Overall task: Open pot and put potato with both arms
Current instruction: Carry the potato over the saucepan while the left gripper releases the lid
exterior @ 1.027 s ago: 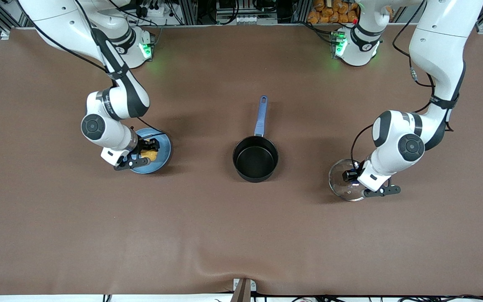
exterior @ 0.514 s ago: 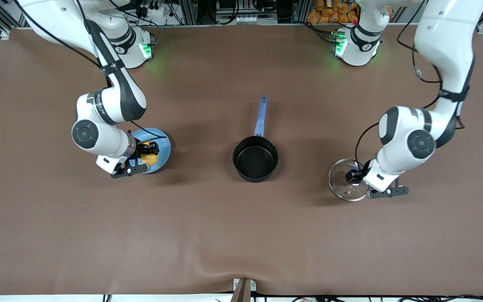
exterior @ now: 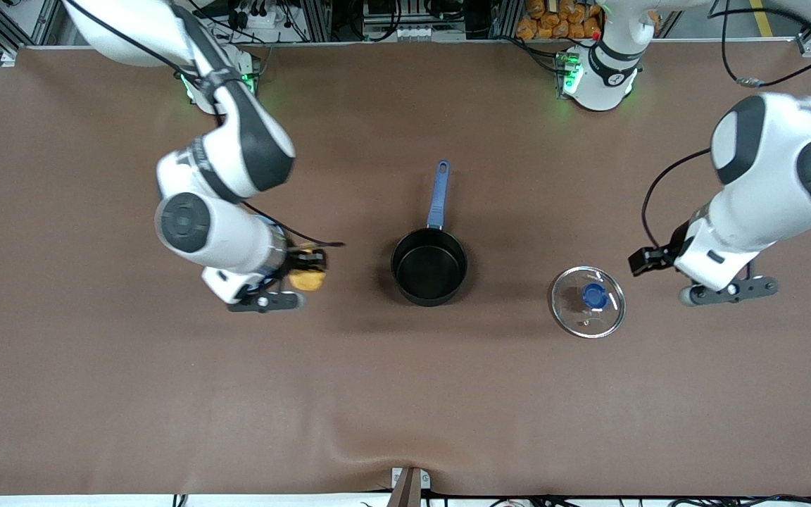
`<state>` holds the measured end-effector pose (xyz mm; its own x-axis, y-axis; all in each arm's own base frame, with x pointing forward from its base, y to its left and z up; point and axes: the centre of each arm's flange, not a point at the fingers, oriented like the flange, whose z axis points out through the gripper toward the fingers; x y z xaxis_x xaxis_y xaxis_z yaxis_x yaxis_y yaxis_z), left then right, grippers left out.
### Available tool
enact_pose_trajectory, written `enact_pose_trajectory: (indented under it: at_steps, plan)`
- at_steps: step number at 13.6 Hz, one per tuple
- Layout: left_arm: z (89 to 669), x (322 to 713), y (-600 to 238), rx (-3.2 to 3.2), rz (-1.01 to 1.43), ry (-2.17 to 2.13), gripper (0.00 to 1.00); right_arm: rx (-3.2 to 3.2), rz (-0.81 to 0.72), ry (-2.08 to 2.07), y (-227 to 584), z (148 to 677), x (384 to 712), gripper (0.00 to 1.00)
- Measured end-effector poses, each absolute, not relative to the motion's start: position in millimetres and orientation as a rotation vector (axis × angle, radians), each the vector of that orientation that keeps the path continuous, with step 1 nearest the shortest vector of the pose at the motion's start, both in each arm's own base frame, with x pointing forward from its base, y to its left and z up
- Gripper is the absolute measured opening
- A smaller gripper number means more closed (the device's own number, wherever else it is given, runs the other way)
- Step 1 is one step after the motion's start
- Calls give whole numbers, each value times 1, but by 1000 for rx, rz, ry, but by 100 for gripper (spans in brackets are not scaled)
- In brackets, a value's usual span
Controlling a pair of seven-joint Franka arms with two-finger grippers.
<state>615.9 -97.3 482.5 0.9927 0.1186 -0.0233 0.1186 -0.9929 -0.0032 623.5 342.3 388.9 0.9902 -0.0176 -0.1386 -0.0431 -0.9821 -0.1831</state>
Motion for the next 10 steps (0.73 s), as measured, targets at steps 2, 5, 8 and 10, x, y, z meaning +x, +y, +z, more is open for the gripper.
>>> enact_pose_trajectory:
  at_steps: [2, 5, 8, 10]
  plan:
    - [519, 610, -96, -3131, 31, -178, 81, -2928, 168, 123, 395, 382, 623, 59]
    - [567, 599, -92, -3130, 26, -122, 85, -2903, 120, 80, 449, 371, 612, 59]
    - [604, 591, -90, -3132, 26, -85, 100, -2896, 108, 32, 487, 354, 591, 59]
    - [617, 589, -90, -3143, 12, -86, 100, -2895, 106, 7, 505, 335, 581, 59]
